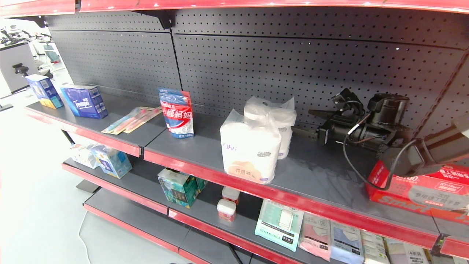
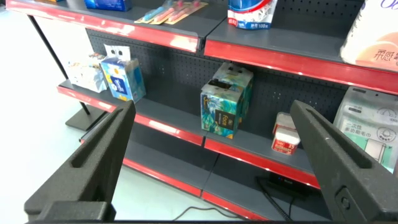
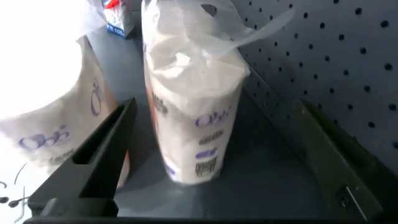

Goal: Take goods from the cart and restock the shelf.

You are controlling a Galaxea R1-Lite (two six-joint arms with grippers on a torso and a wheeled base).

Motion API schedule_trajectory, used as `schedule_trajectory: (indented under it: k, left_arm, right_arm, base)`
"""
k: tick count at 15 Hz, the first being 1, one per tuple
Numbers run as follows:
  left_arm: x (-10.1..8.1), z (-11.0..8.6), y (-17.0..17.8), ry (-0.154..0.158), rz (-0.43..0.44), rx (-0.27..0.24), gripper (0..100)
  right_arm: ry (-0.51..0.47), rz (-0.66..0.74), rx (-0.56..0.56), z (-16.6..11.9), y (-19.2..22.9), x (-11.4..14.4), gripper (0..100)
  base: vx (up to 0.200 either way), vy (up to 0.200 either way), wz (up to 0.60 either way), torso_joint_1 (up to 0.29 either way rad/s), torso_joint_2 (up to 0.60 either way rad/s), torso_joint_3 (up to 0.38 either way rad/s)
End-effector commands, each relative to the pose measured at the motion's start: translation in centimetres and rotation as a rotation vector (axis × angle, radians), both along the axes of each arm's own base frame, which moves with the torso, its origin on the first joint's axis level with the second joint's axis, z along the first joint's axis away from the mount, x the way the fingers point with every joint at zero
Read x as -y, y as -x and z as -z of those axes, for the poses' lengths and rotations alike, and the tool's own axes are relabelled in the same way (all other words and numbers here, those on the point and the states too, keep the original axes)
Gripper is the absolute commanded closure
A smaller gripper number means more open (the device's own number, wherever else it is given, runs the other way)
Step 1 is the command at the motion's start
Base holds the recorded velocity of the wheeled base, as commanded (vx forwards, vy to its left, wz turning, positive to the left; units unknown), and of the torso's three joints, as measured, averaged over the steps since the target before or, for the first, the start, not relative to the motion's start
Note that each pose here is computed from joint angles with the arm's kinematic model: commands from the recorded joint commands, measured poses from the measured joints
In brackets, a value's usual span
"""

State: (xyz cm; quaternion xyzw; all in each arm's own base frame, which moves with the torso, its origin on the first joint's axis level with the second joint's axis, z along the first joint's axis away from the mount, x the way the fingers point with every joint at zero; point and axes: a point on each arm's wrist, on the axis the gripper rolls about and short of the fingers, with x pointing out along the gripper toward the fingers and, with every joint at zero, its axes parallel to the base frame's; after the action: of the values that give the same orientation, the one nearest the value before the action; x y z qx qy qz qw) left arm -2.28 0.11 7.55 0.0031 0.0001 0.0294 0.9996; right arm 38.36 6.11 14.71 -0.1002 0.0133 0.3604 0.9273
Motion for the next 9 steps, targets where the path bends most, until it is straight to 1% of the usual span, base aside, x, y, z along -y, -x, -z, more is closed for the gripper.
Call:
schedule_trajectory:
  k: [1,6,8,9]
  left_arm:
    - [0.0,0.0,0.0,0.0,-0.001,0.0,0]
    - [0.0,0.0,0.0,0.0,-0.001,0.0,0]
    - [0.0,0.0,0.0,0.0,-0.001,0.0,0]
    - [0.0,0.0,0.0,0.0,0.0,0.0,0]
  right_arm:
    - [-0.001,0.005,0.008,-0.7,0.9,0.3,0]
    - [0.0,0.061,-0.01,-1.3,3.3,2.5,0]
    - [0.001,0.085,-0.014,-1.5,4.2,2.9,0]
    - [-0.001,0.112,-0.004,-2.2,5.1,3.1,0]
  base:
    - [0.0,0.0,0.0,0.0,0.0,0.0]
    - [0.0,0.0,0.0,0.0,0.0,0.0]
    - [0.0,0.0,0.0,0.0,0.0,0.0]
    - [0.0,0.0,0.0,0.0,0.0,0.0]
